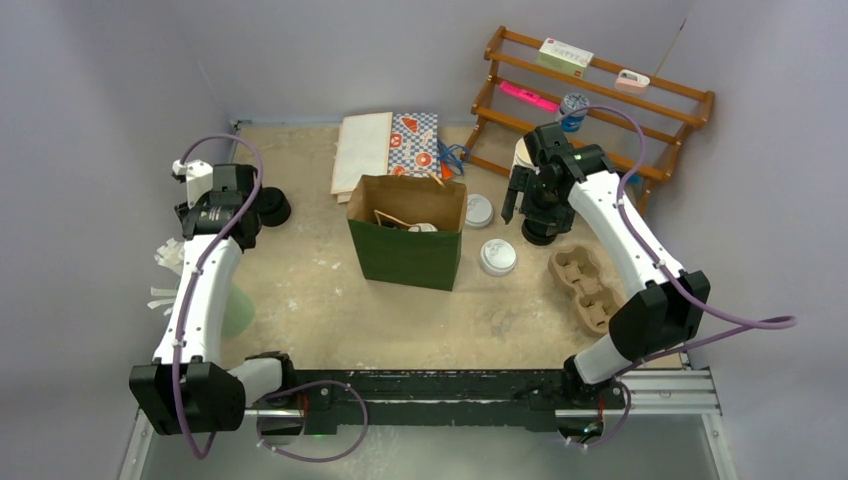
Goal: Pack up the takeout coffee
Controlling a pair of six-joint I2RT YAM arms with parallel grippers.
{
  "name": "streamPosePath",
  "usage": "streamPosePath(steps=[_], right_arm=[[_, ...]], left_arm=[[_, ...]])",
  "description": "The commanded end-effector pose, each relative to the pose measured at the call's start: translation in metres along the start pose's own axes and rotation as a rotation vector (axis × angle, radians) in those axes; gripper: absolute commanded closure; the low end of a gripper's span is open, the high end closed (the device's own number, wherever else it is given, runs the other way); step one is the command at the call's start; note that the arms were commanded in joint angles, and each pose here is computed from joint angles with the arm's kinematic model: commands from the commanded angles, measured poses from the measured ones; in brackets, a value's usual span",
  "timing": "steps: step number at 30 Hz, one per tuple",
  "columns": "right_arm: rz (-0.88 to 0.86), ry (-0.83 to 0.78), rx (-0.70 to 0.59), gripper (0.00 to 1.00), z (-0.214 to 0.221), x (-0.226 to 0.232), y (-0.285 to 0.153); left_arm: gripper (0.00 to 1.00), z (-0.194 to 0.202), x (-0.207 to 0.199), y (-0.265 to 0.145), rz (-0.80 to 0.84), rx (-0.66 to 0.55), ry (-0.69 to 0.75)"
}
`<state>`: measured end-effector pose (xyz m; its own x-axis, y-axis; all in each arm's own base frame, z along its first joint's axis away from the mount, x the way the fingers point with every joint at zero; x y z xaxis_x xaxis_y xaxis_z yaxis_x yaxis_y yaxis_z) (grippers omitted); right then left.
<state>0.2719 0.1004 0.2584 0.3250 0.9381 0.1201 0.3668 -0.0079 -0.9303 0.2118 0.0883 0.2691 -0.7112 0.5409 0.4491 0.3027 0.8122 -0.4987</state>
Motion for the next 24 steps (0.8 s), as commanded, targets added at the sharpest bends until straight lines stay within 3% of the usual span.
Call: streamPosePath(steps=[1,16,18,21,24], right_arm=[[-0.004,-0.003,0.014,0.11,0.001,0.0,0.0],[-0.003,-0.005,0.02,0.11,0.002,0.0,0.001],[-0.004,-0.006,0.022,0.11,0.002,0.0,0.001],[-0.005,-0.005,0.026,0.11,0.002,0.001,0.003],[-0.004,-0.008,0.029,0.11,0.002,0.001,0.003]], left_arm=[[0.71,0.007,0.006,0.001,-0.03,0.001,-0.014],[0.73,0.006,0.006,0.006,-0.071,-0.025,0.017],[0.79,0.002,0.007,0.006,-0.084,-0.034,0.018],[1.0,0.0,0.009,0.006,-0.111,-0.041,0.015],[1.0,-0.005,0.013,0.003,-0.117,-0.052,-0.012]])
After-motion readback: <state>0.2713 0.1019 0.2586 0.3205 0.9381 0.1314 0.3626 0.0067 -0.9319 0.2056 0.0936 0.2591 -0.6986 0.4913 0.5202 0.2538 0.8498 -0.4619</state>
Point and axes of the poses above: each gripper's point midway between its finger pads, its own y axis out along the fingers, its own x axis along the line the jaws close on, z = x × y, the point moved 7 cm from there along -y, back along the fingers, and after that the axes turned 4 degrees about y, right-handed, at the moved point
